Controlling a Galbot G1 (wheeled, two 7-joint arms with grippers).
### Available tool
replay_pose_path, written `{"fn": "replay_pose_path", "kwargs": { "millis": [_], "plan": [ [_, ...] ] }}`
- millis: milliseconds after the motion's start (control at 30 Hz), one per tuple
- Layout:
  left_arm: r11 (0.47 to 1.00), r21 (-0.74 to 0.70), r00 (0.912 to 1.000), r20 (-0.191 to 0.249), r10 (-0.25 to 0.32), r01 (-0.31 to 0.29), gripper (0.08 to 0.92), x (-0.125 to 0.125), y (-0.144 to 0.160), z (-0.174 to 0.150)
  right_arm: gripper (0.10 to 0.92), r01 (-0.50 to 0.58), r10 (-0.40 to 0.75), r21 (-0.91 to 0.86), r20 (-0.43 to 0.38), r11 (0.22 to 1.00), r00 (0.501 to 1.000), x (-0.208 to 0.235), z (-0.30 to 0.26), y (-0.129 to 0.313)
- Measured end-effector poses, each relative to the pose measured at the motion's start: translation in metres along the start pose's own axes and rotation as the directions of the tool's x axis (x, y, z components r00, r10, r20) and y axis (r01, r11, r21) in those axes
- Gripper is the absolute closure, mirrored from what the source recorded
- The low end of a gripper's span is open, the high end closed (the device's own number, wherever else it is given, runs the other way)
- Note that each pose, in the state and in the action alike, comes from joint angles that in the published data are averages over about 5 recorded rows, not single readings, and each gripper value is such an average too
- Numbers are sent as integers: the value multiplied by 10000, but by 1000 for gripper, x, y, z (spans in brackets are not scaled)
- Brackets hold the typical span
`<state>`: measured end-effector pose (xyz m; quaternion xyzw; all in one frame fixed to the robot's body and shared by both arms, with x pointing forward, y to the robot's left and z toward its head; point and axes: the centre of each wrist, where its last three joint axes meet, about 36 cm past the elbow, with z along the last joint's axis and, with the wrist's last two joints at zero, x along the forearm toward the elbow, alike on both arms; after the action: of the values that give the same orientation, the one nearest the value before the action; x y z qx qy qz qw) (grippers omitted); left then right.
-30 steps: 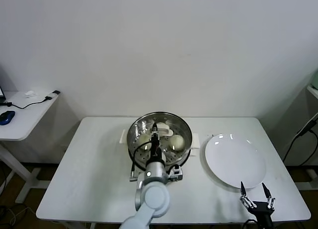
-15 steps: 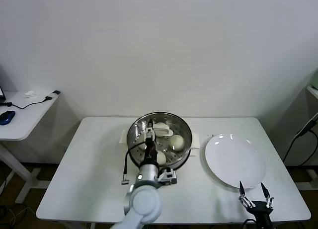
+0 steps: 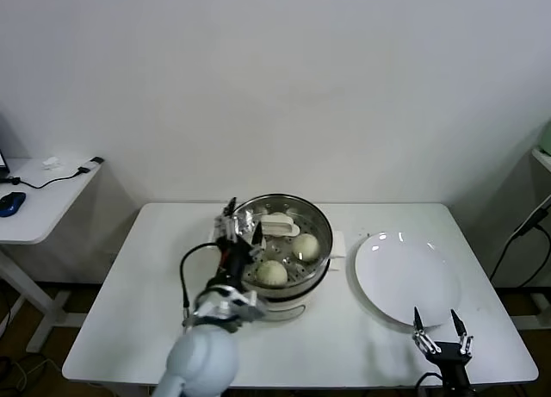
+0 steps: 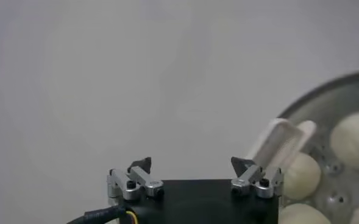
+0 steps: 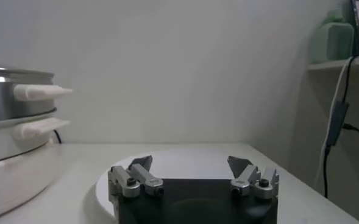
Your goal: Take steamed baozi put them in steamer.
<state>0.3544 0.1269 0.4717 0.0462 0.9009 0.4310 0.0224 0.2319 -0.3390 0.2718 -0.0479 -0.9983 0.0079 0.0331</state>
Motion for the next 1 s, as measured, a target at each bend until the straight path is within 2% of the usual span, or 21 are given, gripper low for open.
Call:
{"fn": "replay_pose_path", "kwargs": {
  "millis": [100,233,467,733,1000],
  "plan": [
    [9882,1527,9999,-98,-58,72,177,4,18,27,200,0,1,-43,168,10000,9999,-2,1,1],
    [9428,3326,9995,-282,-136,223,177,13,36,68,200,9,-7,-73,330,10000,9995,-5,2,2],
    [8241,5662,9983,-551,198,149,177,33,30,139,200,5,-2,-65,467,10000,9989,-8,4,2],
    [7294,6825,9944,-1008,315,461,177,58,6,197,200,81,-75,-134,410,9999,9991,-12,5,6],
    [6941,7149,9899,-1397,229,848,177,78,-7,227,200,162,-157,-174,283,9997,9995,-13,8,10]
  ]
}}
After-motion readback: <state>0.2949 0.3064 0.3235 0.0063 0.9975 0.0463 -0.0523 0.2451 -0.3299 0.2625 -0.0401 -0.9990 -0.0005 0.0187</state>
